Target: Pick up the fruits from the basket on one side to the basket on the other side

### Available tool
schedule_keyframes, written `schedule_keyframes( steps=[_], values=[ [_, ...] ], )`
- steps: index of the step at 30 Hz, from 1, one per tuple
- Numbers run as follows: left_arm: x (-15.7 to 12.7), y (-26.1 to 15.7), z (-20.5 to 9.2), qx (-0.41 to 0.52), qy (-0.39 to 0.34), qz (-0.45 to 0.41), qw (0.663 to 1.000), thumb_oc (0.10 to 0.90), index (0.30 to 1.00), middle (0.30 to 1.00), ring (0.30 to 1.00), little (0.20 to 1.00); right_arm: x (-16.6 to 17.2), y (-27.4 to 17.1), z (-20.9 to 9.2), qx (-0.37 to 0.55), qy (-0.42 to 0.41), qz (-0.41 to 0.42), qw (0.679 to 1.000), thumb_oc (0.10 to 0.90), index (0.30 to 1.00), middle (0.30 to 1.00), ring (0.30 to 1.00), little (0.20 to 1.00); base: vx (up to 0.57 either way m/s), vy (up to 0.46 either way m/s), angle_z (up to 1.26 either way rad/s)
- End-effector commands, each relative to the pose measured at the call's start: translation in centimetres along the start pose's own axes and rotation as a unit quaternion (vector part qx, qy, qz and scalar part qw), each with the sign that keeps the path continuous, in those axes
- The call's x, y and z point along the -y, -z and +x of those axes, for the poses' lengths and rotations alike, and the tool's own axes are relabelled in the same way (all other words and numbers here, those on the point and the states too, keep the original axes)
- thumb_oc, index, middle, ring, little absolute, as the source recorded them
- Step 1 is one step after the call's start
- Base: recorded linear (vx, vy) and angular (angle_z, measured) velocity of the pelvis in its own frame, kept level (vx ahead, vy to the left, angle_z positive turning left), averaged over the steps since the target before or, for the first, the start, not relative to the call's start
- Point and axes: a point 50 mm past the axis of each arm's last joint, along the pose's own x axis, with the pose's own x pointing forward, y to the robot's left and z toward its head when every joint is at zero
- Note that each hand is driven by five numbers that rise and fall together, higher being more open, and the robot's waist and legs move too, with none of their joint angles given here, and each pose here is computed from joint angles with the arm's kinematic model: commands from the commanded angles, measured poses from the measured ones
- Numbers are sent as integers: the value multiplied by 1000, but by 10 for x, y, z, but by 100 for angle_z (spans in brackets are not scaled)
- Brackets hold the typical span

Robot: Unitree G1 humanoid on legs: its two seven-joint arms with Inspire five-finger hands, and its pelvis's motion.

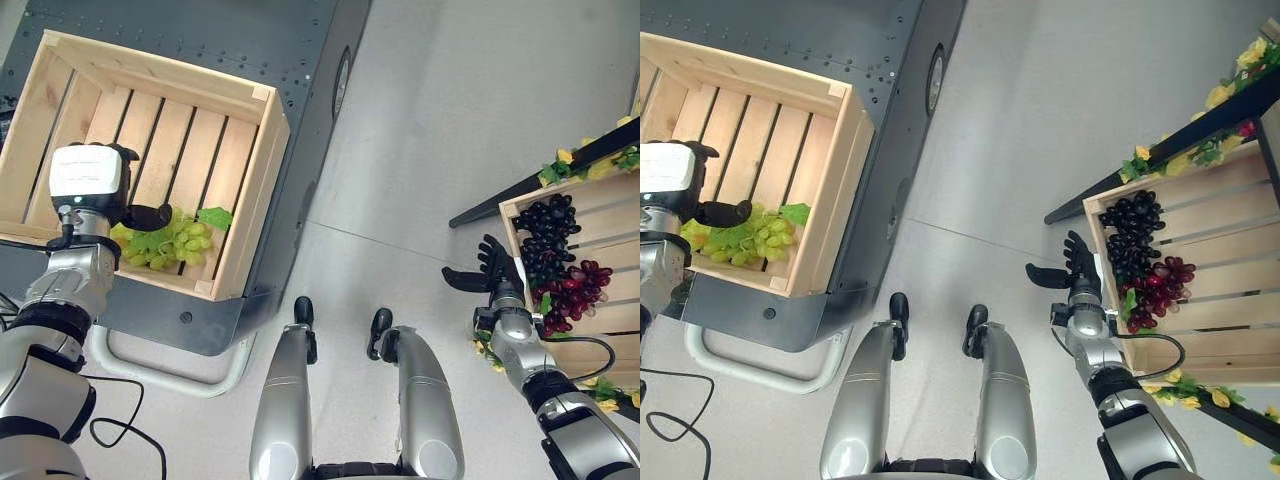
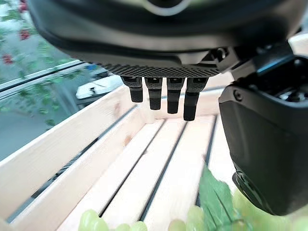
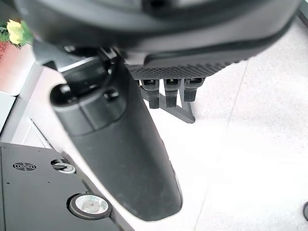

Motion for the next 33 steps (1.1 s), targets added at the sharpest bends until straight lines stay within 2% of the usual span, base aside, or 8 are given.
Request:
schedule_keyframes(
  steps=[1, 4, 8, 18, 22, 23, 28, 33],
  values=[
    [-31, 16, 6, 6, -15, -59, 998, 800, 900, 900, 900, 900, 49, -35, 9, 80, 55, 4, 995, 800, 900, 900, 900, 900, 0, 0, 0],
    [-30, 8, 3, 43, 19, -95, 994, 800, 900, 900, 900, 900, 52, -34, 7, 79, 58, 1, 995, 800, 900, 900, 900, 900, 0, 0, 0],
    [-30, 12, -1, 66, 72, -83, 992, 800, 900, 900, 900, 900, 60, -35, 6, 80, 64, -4, 995, 800, 900, 900, 900, 900, 0, 0, 0],
    [-27, 24, -6, 53, 99, -109, 988, 800, 900, 900, 900, 900, 69, -29, 4, 72, 76, -5, 994, 800, 900, 900, 900, 900, 0, 0, 0],
    [-27, 24, -6, 63, 108, -65, 990, 800, 900, 900, 900, 900, 69, -28, 3, 70, 77, -4, 995, 800, 900, 900, 900, 900, 0, 0, 0],
    [-24, 28, -7, 62, 124, -13, 990, 800, 900, 900, 900, 900, 70, -28, 4, 71, 74, -5, 995, 800, 900, 900, 900, 900, 0, 0, 0],
    [-17, 39, -9, 37, 138, 92, 986, 800, 900, 900, 900, 900, 70, -33, 7, 75, 69, -4, 995, 800, 900, 900, 900, 900, 0, 0, 0],
    [-12, 46, -9, 15, 146, 146, 978, 800, 900, 900, 900, 900, 68, -37, 9, 77, 66, -2, 995, 800, 900, 900, 900, 900, 0, 0, 0]
  ],
)
